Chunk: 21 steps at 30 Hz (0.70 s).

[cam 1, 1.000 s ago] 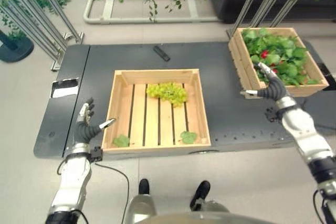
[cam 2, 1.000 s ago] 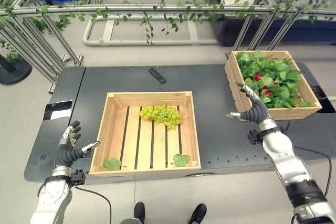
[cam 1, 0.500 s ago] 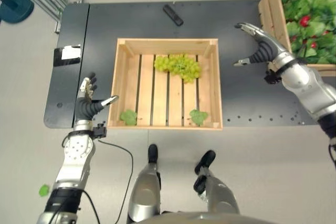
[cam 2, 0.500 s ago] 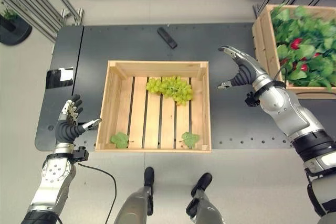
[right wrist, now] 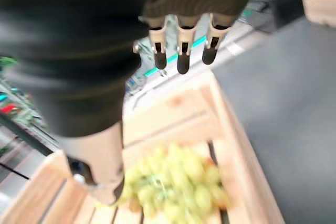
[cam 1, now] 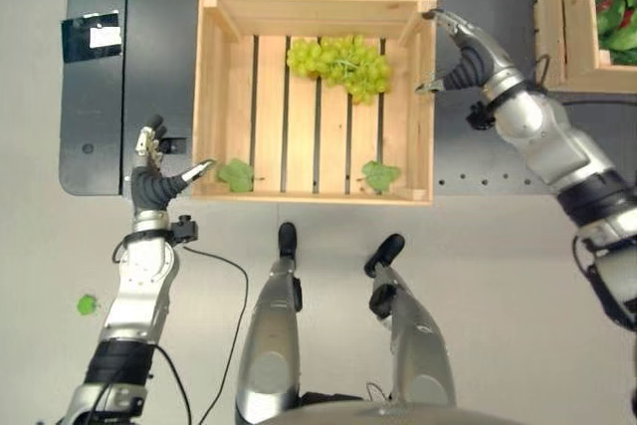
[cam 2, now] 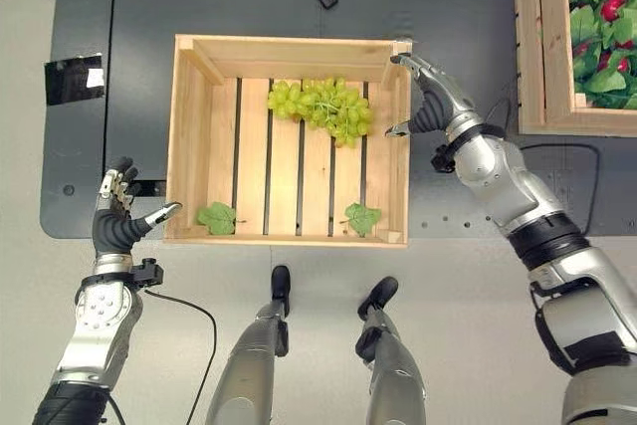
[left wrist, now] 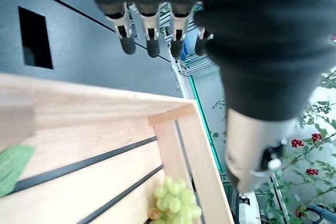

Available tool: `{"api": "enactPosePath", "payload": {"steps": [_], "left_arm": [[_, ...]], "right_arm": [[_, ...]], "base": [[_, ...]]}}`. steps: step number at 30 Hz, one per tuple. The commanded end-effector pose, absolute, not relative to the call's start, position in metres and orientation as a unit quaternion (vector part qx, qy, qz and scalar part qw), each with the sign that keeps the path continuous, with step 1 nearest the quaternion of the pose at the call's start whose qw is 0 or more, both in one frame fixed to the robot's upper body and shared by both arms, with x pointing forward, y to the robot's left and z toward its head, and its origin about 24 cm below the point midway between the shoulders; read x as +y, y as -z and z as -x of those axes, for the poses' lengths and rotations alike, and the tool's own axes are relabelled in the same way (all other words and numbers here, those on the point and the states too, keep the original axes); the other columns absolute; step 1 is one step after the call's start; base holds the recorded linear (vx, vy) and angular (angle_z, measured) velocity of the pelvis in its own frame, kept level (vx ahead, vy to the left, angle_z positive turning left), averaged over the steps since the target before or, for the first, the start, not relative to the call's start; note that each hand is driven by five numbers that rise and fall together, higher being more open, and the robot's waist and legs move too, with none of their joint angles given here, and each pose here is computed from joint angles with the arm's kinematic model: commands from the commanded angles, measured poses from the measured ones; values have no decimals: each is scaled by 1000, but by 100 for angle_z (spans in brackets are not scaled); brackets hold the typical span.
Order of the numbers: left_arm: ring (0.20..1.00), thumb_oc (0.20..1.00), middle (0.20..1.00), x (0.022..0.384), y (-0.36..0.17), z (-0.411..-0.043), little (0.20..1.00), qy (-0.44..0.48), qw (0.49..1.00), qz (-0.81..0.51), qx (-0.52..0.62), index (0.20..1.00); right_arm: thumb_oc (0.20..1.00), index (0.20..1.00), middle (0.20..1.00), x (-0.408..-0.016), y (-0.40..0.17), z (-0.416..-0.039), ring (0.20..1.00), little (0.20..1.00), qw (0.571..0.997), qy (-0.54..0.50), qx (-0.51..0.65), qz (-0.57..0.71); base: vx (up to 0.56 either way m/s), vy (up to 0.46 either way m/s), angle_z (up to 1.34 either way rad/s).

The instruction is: Pick up the fruits from the basket on one side to the basket on the other side

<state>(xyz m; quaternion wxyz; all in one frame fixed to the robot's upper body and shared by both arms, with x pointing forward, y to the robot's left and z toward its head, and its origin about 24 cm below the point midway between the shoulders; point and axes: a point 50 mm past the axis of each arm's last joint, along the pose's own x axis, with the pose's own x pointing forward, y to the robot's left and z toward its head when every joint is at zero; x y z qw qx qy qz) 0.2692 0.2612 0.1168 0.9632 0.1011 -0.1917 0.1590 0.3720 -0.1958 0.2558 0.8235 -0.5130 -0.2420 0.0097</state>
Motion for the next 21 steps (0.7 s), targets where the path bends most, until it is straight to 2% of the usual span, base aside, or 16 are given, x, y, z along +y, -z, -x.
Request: {"api": "enactPosePath", "payload": {"steps": [1,7,12,18,21], "left_arm": [[1000,1000,1000,266,-144,-261,1000,-172,947,-91,-256,1000],[1000,1000,1000,263,-146,-263,1000,-179,945,-82,-262,1000],[1000,1000,1000,256,-146,-265,1000,-174,945,-80,-264,1000],[1000,1000,1000,254,-147,-266,1000,-176,944,-74,-268,1000],[1000,1000,1000,253,-150,-265,1000,-170,943,-80,-275,1000]], "right_arm": [[1000,1000,1000,-182,-286,-371,1000,1000,804,8,-298,514],[1000,1000,1000,-172,-280,-374,1000,1000,810,10,-303,502],[1000,1000,1000,-140,-272,-375,1000,1000,783,-35,-313,536],[1000,1000,1000,-116,-278,-379,1000,1000,778,-45,-327,535],[1000,1000,1000,-96,-287,-378,1000,1000,760,-58,-349,545]], "base": [[-13,-16,-5],[-5,-3,-1],[0,0,0],[0,-1,-1],[6,-25,1]]}}
